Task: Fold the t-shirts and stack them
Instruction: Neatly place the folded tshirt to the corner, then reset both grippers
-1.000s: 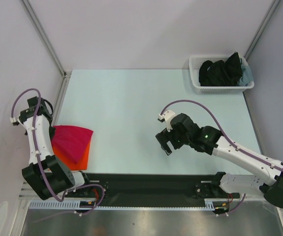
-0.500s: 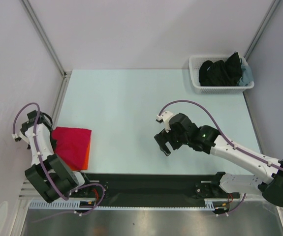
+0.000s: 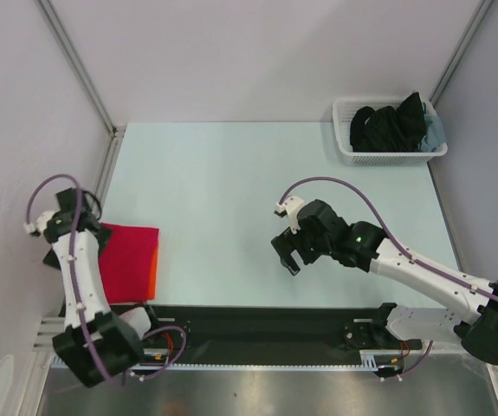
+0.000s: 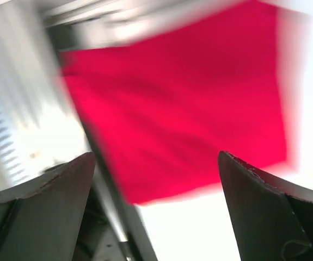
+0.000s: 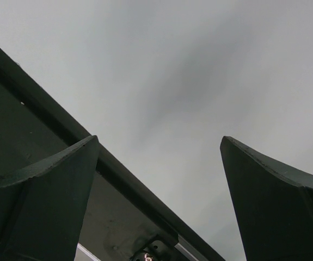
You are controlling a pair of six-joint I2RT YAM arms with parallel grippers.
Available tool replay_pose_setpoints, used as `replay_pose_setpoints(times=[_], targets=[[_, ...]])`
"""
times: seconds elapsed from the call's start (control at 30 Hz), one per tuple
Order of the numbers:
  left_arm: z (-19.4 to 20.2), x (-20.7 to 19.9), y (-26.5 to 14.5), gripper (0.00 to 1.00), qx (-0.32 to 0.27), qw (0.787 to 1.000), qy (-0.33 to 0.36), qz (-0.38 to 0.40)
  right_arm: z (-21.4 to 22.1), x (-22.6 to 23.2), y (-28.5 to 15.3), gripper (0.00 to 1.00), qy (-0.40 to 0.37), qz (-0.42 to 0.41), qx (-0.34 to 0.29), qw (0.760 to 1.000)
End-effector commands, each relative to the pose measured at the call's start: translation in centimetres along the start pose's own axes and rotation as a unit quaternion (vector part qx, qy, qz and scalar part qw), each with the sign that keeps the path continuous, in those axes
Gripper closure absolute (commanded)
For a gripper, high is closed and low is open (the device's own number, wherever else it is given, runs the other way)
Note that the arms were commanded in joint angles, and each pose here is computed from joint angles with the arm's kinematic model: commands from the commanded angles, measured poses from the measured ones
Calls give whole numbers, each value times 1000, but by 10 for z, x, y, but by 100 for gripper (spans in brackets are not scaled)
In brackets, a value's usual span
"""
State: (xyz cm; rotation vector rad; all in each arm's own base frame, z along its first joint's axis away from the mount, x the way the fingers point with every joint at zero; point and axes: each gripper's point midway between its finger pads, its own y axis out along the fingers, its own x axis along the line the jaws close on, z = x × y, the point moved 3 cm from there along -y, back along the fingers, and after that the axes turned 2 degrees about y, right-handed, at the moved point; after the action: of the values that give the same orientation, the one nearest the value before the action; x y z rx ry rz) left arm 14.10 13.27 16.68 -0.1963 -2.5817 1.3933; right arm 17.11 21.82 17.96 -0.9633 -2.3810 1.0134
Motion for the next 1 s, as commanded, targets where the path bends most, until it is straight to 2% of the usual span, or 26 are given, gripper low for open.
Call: replay_pose_setpoints(times=[0.0, 0.03, 0.1, 0.13, 0.17, 0.2, 0.23, 0.27, 0.33, 0.37, 0.4, 0.43, 0.5, 0.53, 0.57, 0.6, 0.63, 0.67, 0.7, 0.73, 0.77, 0.8, 0.87, 0.9, 0.93, 0.97], targets=[[13, -60, -64, 0, -31, 985, 19, 166, 0, -2, -4, 0, 8, 1, -4, 1000], [37, -82, -88, 0, -23, 972, 72, 222, 0, -2, -5, 0, 16, 0, -6, 1000], [68, -117, -115, 0, 4, 948, 114, 298, -5, 3, -7, 0, 52, -12, -23, 998], [97, -129, -140, 0, 14, 921, 167, 351, -3, 4, -6, 0, 69, -14, -29, 997], [135, -149, -190, 0, 3, 856, 220, 467, -12, 8, -7, 0, 175, -25, -75, 981], [152, -145, -191, 0, 9, 846, 247, 472, -1, 7, -1, 0, 176, -21, -61, 982], [164, -151, -208, 0, 11, 816, 250, 522, 1, 5, 1, 0, 213, -20, -69, 974], [174, -142, -222, 0, 27, 786, 255, 562, -8, 8, -5, 0, 269, -35, -102, 957], [211, -130, -224, 0, 67, 735, 273, 618, 14, 10, 3, 0, 322, -54, -98, 940], [219, -122, -223, 0, 85, 717, 272, 636, 14, 6, 4, 0, 346, -57, -118, 929], [235, -108, -215, 0, 119, 688, 270, 663, 12, 6, -6, 0, 391, -73, -144, 906], [240, -100, -213, 0, 133, 669, 262, 682, 34, 4, 3, 0, 411, -69, -136, 899], [253, -77, -196, 0, 171, 628, 248, 717, 28, 1, -11, 0, 450, -103, -198, 865], [253, -68, -211, 0, 197, 583, 225, 756, 44, -2, 0, 0, 495, -107, -201, 838], [254, -62, -210, 0, 209, 562, 211, 772, 48, -2, -1, 0, 514, -120, -215, 822], [251, -52, -211, 0, 221, 529, 176, 801, 48, -4, -9, 0, 529, -137, -249, 799], [251, -45, -212, 0, 230, 505, 167, 815, 50, -7, -9, 0, 566, -150, -263, 767], [249, -40, -213, 0, 234, 486, 152, 828, 69, -10, 5, 0, 584, -144, -256, 757], [246, -32, -213, 0, 244, 462, 126, 843, 65, -10, -3, 0, 591, -173, -284, 735], [245, -28, -213, 0, 254, 451, 115, 848, 67, -9, -3, 0, 601, -185, -287, 723], [241, -23, -215, 0, 262, 433, 101, 856, 76, -11, 5, 0, 609, -178, -281, 720], [243, -21, -212, 0, 274, 428, 91, 856, 77, -10, 7, 0, 615, -176, -271, 719], [244, -11, -219, 0, 286, 397, 112, 865, 79, -7, 12, 0, 623, -171, -251, 721], [239, -5, -229, 0, 284, 367, 108, 879, 79, -7, 13, 0, 623, -171, -249, 721], [235, 0, -234, 0, 286, 346, 102, 888, 77, -4, 14, 0, 624, -180, -245, 720], [239, 1, -229, 0, 290, 316, 88, 899, 76, -2, 16, 0, 622, -192, -248, 718]])
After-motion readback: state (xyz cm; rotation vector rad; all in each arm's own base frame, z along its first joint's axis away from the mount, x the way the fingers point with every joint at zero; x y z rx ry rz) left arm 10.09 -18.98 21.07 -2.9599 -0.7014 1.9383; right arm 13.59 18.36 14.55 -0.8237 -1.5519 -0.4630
